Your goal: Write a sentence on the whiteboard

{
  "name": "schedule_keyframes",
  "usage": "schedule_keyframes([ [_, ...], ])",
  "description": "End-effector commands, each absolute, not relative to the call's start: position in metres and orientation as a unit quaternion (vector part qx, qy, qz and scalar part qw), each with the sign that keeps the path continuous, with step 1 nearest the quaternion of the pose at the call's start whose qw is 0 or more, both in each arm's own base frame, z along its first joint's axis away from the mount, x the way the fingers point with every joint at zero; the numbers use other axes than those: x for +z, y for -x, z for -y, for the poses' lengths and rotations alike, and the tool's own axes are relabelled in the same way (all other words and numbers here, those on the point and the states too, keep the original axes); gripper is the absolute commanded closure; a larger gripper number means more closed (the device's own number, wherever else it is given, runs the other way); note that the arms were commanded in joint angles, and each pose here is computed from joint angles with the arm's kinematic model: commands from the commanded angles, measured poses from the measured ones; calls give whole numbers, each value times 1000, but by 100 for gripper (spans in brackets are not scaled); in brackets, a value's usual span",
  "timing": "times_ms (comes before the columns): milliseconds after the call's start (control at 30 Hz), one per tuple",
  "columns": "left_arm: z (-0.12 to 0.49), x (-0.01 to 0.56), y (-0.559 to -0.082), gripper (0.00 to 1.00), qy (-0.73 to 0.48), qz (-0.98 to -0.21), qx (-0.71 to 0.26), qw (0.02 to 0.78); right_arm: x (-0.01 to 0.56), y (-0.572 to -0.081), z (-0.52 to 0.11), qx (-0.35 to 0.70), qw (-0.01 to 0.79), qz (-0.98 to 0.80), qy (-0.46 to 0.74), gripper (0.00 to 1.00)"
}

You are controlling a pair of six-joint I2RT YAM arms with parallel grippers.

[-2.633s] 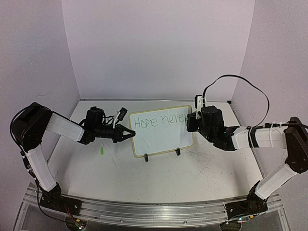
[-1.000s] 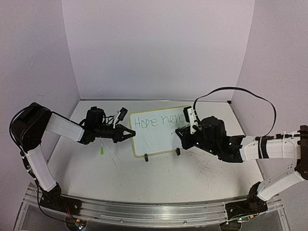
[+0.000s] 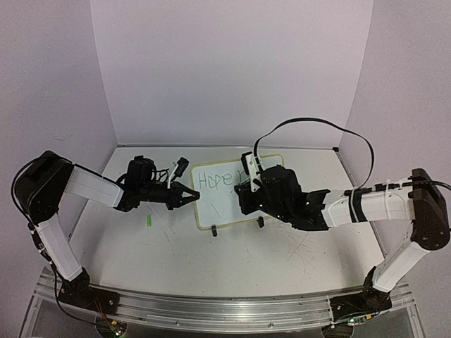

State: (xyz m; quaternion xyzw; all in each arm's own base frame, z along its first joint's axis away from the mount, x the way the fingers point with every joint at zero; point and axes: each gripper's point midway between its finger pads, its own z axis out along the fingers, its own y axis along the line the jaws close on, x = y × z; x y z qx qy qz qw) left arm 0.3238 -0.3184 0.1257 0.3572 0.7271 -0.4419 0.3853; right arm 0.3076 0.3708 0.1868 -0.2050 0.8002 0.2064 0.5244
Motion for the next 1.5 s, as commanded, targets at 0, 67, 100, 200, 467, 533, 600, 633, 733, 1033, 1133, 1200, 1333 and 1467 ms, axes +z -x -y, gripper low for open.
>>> schedule_keyframes([
  [0,295,102,-353,100,-342,-771,-341,415,199,-315,-382,197,542,-788,216,100],
  [67,296,101,-353,100,-342,-772,-340,414,196,-315,-387,194,541,-788,220,100],
  [100,296,101,-353,100,-342,-772,-340,414,195,-315,-390,194,540,-788,224,100],
  [200,296,101,-353,100,-343,-772,-339,414,193,-316,-398,199,537,-788,225,100],
  [467,297,98,-352,100,-345,-774,-335,411,182,-306,-411,206,527,-790,239,100],
  [533,298,99,-352,100,-346,-773,-335,412,182,-304,-409,207,526,-790,237,100],
  [600,298,99,-352,100,-347,-773,-335,412,182,-303,-405,203,528,-791,234,100],
  [633,298,100,-352,100,-347,-773,-334,413,182,-302,-403,199,530,-791,233,100],
  [733,298,99,-352,100,-347,-773,-334,412,181,-302,-398,183,537,-789,236,100],
  [1033,298,99,-352,100,-348,-774,-333,412,179,-302,-420,193,537,-777,266,100],
  [1133,299,98,-351,100,-349,-774,-334,410,176,-303,-423,197,540,-775,264,100],
  [1200,299,98,-351,100,-349,-774,-335,409,177,-304,-422,198,546,-772,258,100],
  [1333,300,98,-351,100,-350,-773,-336,409,175,-304,-431,203,545,-768,268,100],
  [1467,299,99,-351,100,-350,-773,-335,410,176,-302,-437,198,550,-760,283,100],
])
